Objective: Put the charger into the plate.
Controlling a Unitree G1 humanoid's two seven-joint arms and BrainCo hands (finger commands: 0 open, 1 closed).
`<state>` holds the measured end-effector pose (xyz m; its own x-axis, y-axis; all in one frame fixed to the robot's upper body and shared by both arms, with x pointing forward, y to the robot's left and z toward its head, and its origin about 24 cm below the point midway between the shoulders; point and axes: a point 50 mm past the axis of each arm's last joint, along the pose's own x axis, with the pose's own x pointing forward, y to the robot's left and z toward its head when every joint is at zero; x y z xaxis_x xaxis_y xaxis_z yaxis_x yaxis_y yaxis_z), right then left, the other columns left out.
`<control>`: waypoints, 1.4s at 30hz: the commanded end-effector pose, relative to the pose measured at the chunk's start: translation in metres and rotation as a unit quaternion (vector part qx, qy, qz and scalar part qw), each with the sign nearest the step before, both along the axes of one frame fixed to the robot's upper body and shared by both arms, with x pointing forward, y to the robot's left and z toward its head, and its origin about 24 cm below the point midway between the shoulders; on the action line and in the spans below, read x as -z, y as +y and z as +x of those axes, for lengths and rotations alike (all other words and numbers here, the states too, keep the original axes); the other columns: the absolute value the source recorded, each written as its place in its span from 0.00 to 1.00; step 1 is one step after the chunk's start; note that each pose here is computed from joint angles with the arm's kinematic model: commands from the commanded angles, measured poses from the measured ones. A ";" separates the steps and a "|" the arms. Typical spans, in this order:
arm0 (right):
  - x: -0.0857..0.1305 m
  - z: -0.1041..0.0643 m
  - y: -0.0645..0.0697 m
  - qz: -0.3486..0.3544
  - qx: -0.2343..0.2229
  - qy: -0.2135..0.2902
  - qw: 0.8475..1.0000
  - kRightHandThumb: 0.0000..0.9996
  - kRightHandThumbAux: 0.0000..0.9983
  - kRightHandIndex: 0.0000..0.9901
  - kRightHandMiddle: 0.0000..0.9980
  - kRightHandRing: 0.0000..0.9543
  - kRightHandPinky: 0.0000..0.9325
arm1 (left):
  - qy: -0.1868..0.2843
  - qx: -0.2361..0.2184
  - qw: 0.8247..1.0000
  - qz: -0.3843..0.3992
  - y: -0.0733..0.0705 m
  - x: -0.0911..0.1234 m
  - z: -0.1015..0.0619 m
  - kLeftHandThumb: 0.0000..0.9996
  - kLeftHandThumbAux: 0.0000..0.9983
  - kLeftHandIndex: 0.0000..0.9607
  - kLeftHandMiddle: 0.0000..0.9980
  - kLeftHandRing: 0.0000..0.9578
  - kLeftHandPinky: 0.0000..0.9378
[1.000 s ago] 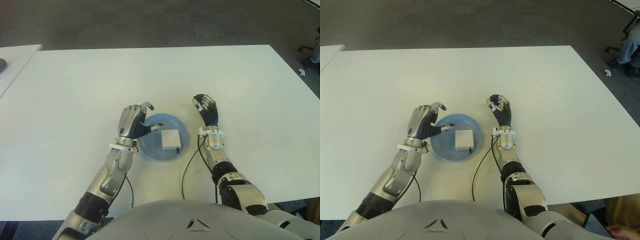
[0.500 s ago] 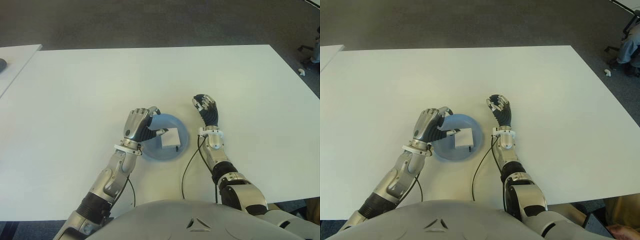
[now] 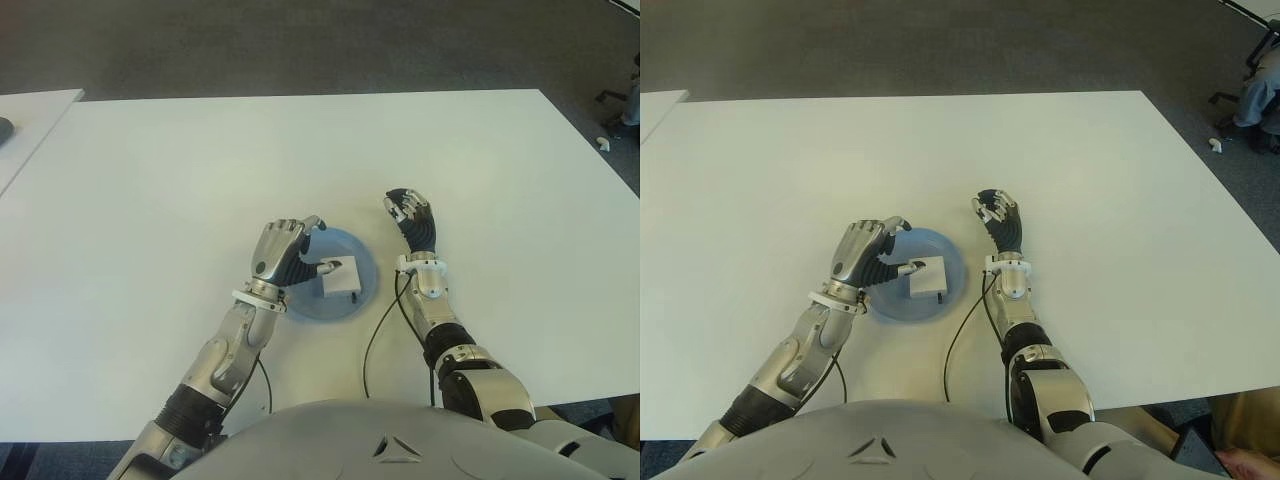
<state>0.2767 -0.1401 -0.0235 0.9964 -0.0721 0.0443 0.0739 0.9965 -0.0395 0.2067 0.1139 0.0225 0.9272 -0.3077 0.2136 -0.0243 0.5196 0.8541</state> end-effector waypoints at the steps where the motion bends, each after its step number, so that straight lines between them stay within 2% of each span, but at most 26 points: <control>1: 0.074 -0.070 -0.007 0.013 0.022 0.196 0.980 0.00 0.60 0.36 0.37 0.32 0.27 | 0.017 0.023 0.999 0.033 0.014 0.016 0.004 0.24 0.29 0.04 0.05 0.05 0.07; 5: 0.073 -0.070 -0.007 0.012 0.021 0.191 0.981 0.00 0.60 0.36 0.38 0.33 0.28 | 0.025 0.037 0.999 0.015 0.016 0.017 0.005 0.18 0.25 0.01 0.01 0.01 0.01; 11: 0.072 -0.071 -0.008 0.007 0.023 0.188 0.982 0.00 0.61 0.36 0.39 0.34 0.29 | 0.046 0.057 0.997 -0.036 0.016 0.017 0.005 0.14 0.24 0.00 0.00 0.00 0.00; 15: 0.071 -0.072 -0.009 -0.009 0.023 0.177 0.984 0.00 0.61 0.35 0.39 0.34 0.29 | 0.084 0.077 0.984 -0.135 0.017 0.018 0.004 0.13 0.24 0.00 0.00 0.00 0.00; 20: 0.070 -0.072 -0.009 -0.018 0.023 0.175 0.984 0.00 0.61 0.35 0.39 0.33 0.29 | 0.118 0.089 0.965 -0.218 0.021 0.024 0.005 0.13 0.26 0.00 0.00 0.00 0.00; 25: 0.070 -0.072 -0.010 -0.026 0.023 0.173 0.984 0.00 0.62 0.34 0.39 0.34 0.30 | 0.136 0.079 0.947 -0.281 0.029 0.033 0.009 0.11 0.29 0.00 0.00 0.00 0.00; 33: 0.071 -0.073 -0.012 -0.027 0.024 0.177 0.984 0.00 0.61 0.33 0.39 0.34 0.28 | 0.144 0.051 0.930 -0.333 0.048 0.045 0.009 0.09 0.37 0.02 0.01 0.00 0.00; 42: 0.071 -0.074 -0.012 -0.022 0.018 0.176 0.984 0.00 0.61 0.34 0.39 0.33 0.26 | 0.147 0.027 0.917 -0.371 0.054 0.055 0.007 0.06 0.41 0.01 0.02 0.00 0.00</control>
<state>0.2769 -0.1417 -0.0221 0.9945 -0.0888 0.0563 0.0922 0.9939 -0.0601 0.2272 0.1672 -0.0103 0.9444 -0.2587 0.2029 0.1936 0.9364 0.2927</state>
